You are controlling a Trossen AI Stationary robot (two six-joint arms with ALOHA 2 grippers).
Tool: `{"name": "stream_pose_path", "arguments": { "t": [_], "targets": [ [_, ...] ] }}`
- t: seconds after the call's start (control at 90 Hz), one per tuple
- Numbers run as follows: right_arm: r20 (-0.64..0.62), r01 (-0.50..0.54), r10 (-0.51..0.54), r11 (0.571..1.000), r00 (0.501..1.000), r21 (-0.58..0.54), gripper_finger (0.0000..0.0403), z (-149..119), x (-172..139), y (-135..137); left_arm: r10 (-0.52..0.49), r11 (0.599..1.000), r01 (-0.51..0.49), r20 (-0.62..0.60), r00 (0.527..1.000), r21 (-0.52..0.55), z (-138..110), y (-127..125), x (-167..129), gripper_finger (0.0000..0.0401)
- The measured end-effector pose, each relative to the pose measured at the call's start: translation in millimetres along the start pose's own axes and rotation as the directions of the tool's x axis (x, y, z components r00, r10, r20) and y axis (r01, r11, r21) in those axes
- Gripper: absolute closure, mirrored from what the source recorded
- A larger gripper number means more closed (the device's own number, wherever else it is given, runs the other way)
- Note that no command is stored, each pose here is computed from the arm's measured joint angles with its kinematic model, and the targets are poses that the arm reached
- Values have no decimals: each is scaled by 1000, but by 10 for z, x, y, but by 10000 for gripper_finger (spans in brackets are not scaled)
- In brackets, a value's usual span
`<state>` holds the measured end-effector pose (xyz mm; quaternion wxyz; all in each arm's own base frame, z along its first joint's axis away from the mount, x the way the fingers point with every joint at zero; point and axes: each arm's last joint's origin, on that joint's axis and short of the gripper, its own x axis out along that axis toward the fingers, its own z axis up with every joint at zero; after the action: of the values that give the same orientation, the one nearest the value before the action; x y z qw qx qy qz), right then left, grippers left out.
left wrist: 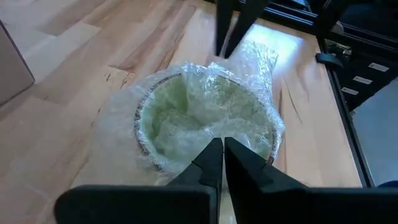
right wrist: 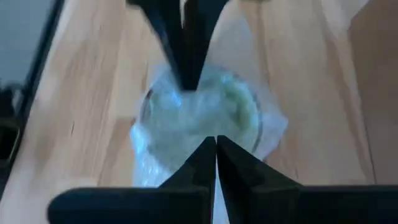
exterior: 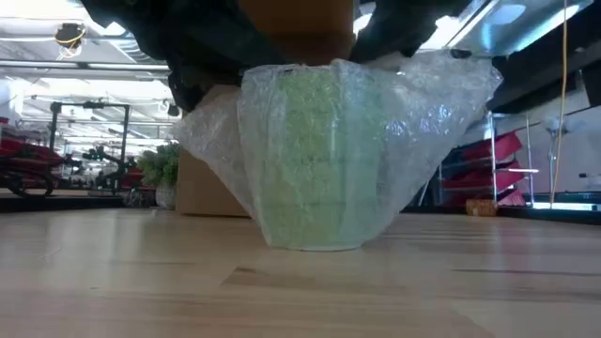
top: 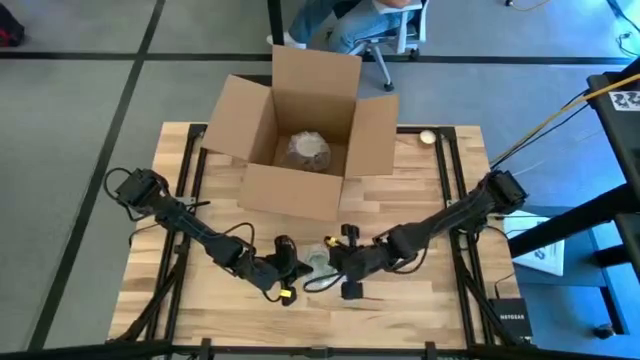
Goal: Wrap mug
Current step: Wrap the green mug with the transparent bubble wrap
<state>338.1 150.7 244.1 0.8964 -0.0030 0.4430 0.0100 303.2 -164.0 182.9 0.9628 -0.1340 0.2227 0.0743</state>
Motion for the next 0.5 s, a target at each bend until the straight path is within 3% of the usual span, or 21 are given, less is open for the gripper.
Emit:
{"name": "stream_pose_path", "arguments": {
  "t": [0.244,0.5],
  "targets": [
    [-165,-40,40,999,985,4,402,262,179,101,0,1000,0,0,1000,3,-1,-1,-1,401],
    [-283,-33,34,999,958,5,402,243,426,116,0,1000,0,-1,1000,4,-2,-1,-1,401]
  ]
}}
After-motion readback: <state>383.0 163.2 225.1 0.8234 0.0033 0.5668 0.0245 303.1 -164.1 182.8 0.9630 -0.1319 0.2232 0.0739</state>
